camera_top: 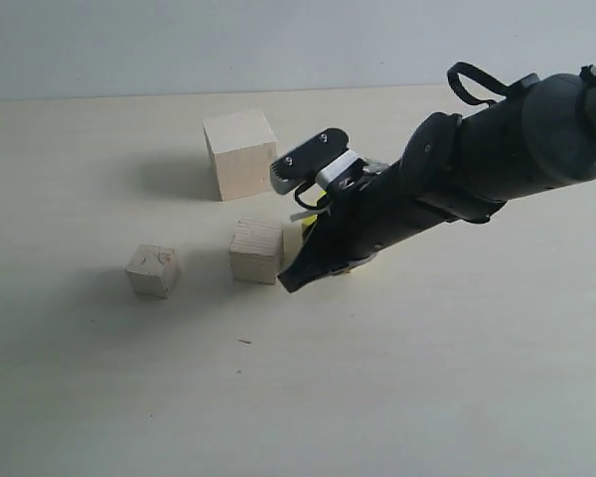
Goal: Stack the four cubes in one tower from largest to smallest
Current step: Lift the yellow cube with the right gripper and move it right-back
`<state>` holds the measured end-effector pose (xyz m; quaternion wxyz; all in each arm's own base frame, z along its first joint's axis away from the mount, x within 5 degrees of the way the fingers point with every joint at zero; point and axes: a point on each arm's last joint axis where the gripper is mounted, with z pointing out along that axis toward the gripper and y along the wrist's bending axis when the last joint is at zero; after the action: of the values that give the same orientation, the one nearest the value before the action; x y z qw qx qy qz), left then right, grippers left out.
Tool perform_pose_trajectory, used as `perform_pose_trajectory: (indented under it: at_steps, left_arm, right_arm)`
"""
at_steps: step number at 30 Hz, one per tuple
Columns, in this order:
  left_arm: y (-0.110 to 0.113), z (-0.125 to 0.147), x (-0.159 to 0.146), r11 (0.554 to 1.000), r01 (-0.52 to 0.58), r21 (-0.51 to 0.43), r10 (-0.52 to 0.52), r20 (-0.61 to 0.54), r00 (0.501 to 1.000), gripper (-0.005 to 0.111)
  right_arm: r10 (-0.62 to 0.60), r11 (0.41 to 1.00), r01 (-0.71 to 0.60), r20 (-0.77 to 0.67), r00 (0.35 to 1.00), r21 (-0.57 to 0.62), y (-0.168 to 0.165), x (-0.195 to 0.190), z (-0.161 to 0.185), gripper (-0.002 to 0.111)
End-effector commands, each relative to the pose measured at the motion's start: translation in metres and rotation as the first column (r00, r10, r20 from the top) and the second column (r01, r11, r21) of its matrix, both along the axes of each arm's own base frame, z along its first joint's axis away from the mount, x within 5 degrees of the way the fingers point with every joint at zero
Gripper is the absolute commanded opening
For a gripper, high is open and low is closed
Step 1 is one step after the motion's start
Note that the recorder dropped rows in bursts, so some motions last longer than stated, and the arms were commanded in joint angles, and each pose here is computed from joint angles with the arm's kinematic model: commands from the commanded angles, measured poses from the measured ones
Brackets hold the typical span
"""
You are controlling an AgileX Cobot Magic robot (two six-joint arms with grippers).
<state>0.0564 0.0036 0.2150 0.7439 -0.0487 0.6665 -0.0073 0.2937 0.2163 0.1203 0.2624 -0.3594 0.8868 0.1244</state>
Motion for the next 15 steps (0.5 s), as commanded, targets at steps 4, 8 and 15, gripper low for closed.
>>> perform_pose_trajectory:
  at_steps: [4,8,15]
  left_arm:
    - [0.0,0.0,-0.001,1.0,0.005,-0.029,-0.005,0.006,1.0,0.0]
    - [0.0,0.0,-0.001,0.998,0.009,-0.06,-0.008,0.008,1.0,0.0]
    - [0.0,0.002,-0.001,0.981,0.027,-0.19,-0.021,0.031,0.999,0.0]
  right_arm:
    - [-0.319,0.946,0.309,0.124,0.94,0.096,-0.029,0.034,0.011,0.021]
    - [-0.431,0.901,0.418,0.123,0.894,0.119,-0.054,0.048,0.012,0.021]
    - [-0.455,0.886,0.443,0.077,0.887,0.138,-0.074,0.053,0.024,0.021]
